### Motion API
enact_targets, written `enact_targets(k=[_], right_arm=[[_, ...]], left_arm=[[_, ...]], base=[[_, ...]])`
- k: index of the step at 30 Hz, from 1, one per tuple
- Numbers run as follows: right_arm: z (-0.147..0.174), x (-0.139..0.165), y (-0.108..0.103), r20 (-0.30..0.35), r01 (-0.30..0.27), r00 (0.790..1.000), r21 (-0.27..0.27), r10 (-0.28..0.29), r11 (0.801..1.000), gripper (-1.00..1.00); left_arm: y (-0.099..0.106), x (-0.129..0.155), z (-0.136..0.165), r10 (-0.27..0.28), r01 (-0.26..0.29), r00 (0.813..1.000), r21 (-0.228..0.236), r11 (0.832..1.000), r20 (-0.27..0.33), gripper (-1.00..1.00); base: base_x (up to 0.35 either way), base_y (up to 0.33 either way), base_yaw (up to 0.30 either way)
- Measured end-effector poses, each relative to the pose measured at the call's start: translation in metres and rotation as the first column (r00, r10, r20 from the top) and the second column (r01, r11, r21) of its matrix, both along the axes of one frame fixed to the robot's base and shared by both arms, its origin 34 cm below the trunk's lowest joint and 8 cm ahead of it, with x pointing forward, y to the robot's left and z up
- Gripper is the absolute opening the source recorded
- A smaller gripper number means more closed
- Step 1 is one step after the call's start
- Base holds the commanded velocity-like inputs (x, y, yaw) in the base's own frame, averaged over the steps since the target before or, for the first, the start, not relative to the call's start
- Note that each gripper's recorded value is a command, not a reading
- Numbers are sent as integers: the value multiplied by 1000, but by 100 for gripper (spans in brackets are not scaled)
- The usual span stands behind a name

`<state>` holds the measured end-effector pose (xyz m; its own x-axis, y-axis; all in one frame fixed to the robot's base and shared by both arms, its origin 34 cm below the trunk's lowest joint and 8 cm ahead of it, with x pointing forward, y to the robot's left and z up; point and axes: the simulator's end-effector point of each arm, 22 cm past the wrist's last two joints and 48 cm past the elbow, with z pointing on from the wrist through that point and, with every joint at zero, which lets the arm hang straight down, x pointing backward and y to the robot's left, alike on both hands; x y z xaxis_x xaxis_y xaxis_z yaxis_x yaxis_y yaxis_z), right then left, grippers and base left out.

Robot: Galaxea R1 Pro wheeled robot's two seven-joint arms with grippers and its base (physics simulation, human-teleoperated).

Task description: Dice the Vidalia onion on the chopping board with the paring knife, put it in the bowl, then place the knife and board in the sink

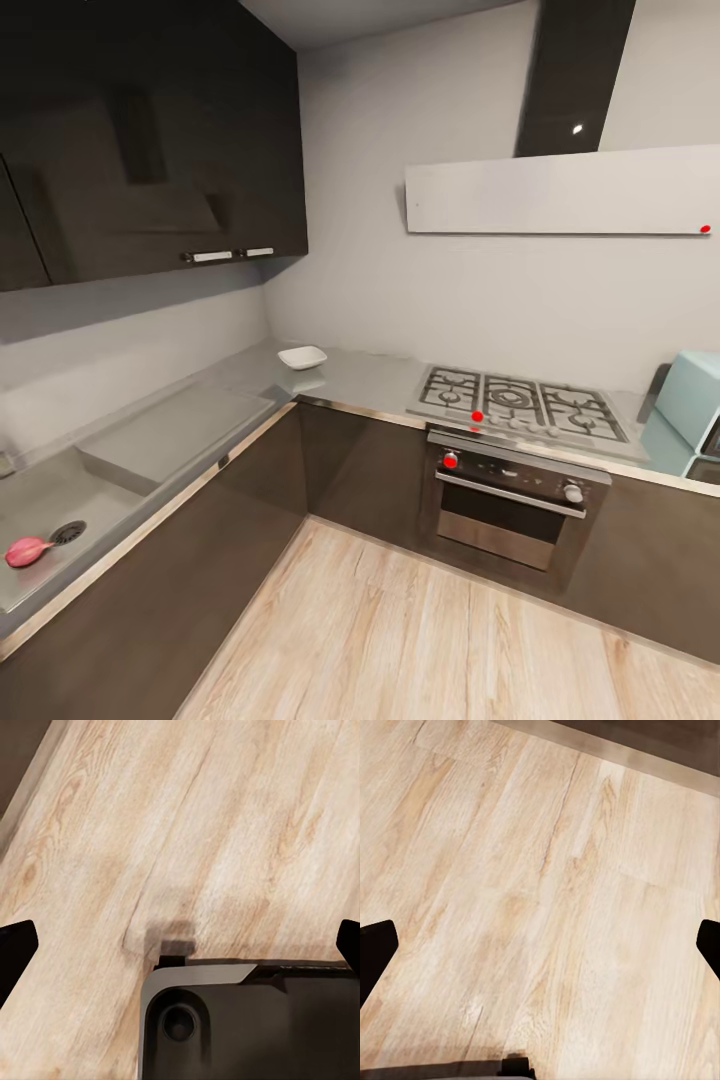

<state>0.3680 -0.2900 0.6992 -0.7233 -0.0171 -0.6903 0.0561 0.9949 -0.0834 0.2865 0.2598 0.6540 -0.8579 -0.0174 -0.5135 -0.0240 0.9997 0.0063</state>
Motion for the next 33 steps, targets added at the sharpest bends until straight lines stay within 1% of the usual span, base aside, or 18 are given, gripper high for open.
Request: enact_targets(k=[20,27,33], right_arm=[[0,0,0,0,-2,1000,-1,2,1000,100],[0,0,-5,0,-5,1000,-8,5,1000,100],[0,0,-3,0,-7,1000,-5,7,1000,100]], left_arm=[[0,0,0,-2,2,1000,0,1000,2,100],[0,1,1,-5,5,1000,0,1000,10,100],[0,1,1,-6,6,1000,0,1000,10,100]], base=[[0,0,0],[0,0,0],[0,0,0]])
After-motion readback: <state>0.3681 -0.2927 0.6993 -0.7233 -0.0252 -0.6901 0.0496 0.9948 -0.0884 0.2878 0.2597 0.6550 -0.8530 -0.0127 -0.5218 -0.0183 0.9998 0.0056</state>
